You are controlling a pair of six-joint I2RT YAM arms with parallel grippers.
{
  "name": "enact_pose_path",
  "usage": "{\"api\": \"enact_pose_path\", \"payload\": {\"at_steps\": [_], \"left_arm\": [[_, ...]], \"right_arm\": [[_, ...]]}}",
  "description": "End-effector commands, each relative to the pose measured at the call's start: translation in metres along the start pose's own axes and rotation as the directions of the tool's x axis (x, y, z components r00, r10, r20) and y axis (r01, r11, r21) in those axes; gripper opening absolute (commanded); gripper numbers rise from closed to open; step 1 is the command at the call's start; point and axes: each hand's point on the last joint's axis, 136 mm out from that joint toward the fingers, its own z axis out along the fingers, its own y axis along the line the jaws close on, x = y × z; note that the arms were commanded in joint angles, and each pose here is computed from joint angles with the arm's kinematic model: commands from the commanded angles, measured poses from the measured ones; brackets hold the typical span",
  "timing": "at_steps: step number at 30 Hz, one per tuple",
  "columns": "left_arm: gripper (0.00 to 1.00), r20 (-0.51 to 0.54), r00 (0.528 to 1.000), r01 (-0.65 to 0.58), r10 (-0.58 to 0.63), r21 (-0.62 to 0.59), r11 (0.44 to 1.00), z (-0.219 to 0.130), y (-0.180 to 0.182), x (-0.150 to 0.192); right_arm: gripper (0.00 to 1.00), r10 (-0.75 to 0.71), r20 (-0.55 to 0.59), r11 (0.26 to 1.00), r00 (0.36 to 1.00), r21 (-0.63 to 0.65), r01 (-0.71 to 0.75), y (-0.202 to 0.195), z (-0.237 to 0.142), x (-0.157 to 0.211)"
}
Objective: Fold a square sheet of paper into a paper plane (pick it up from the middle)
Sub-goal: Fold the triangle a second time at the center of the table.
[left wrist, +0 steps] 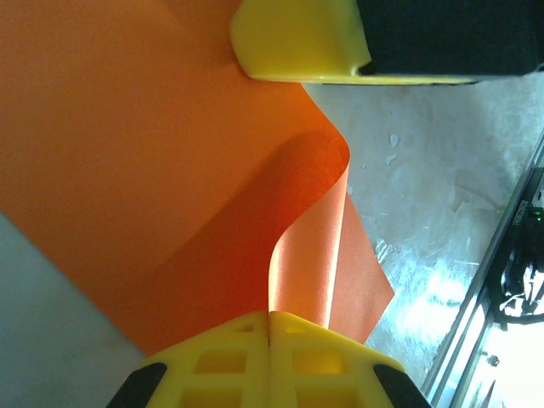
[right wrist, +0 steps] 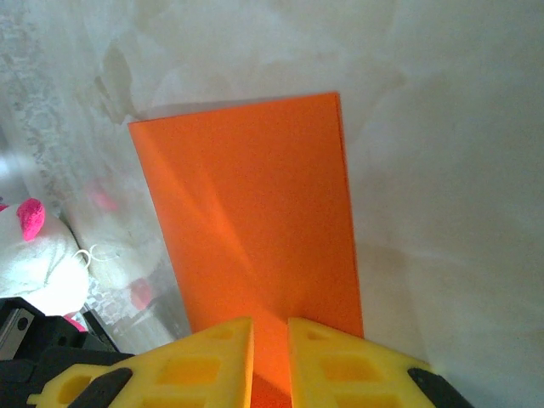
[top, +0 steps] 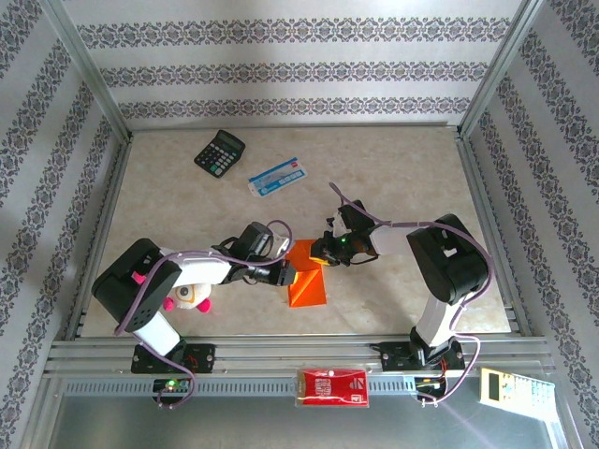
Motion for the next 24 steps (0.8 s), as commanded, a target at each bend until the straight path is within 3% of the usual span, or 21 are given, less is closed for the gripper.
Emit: {"api": "enact_pose_path", "payload": {"at_steps": [1,24], "left_arm": [[0.01,-0.012,1.0,-0.006,0.006,0.004,1.0,0.0,0.002,-0.004],[0.02,-0.029,0.999,0.02,-0.021,-0.024,1.0,0.001,0.014,-0.004]], "right_arm": [[0.2,0.059,-0.021,0.992,0.998,0.112,-0.056,-0.039,0.011,0.009],[0.2,0.066,-0.019,0.991,0.998,0.118,-0.063,-0.041,0.011,0.01]]}}
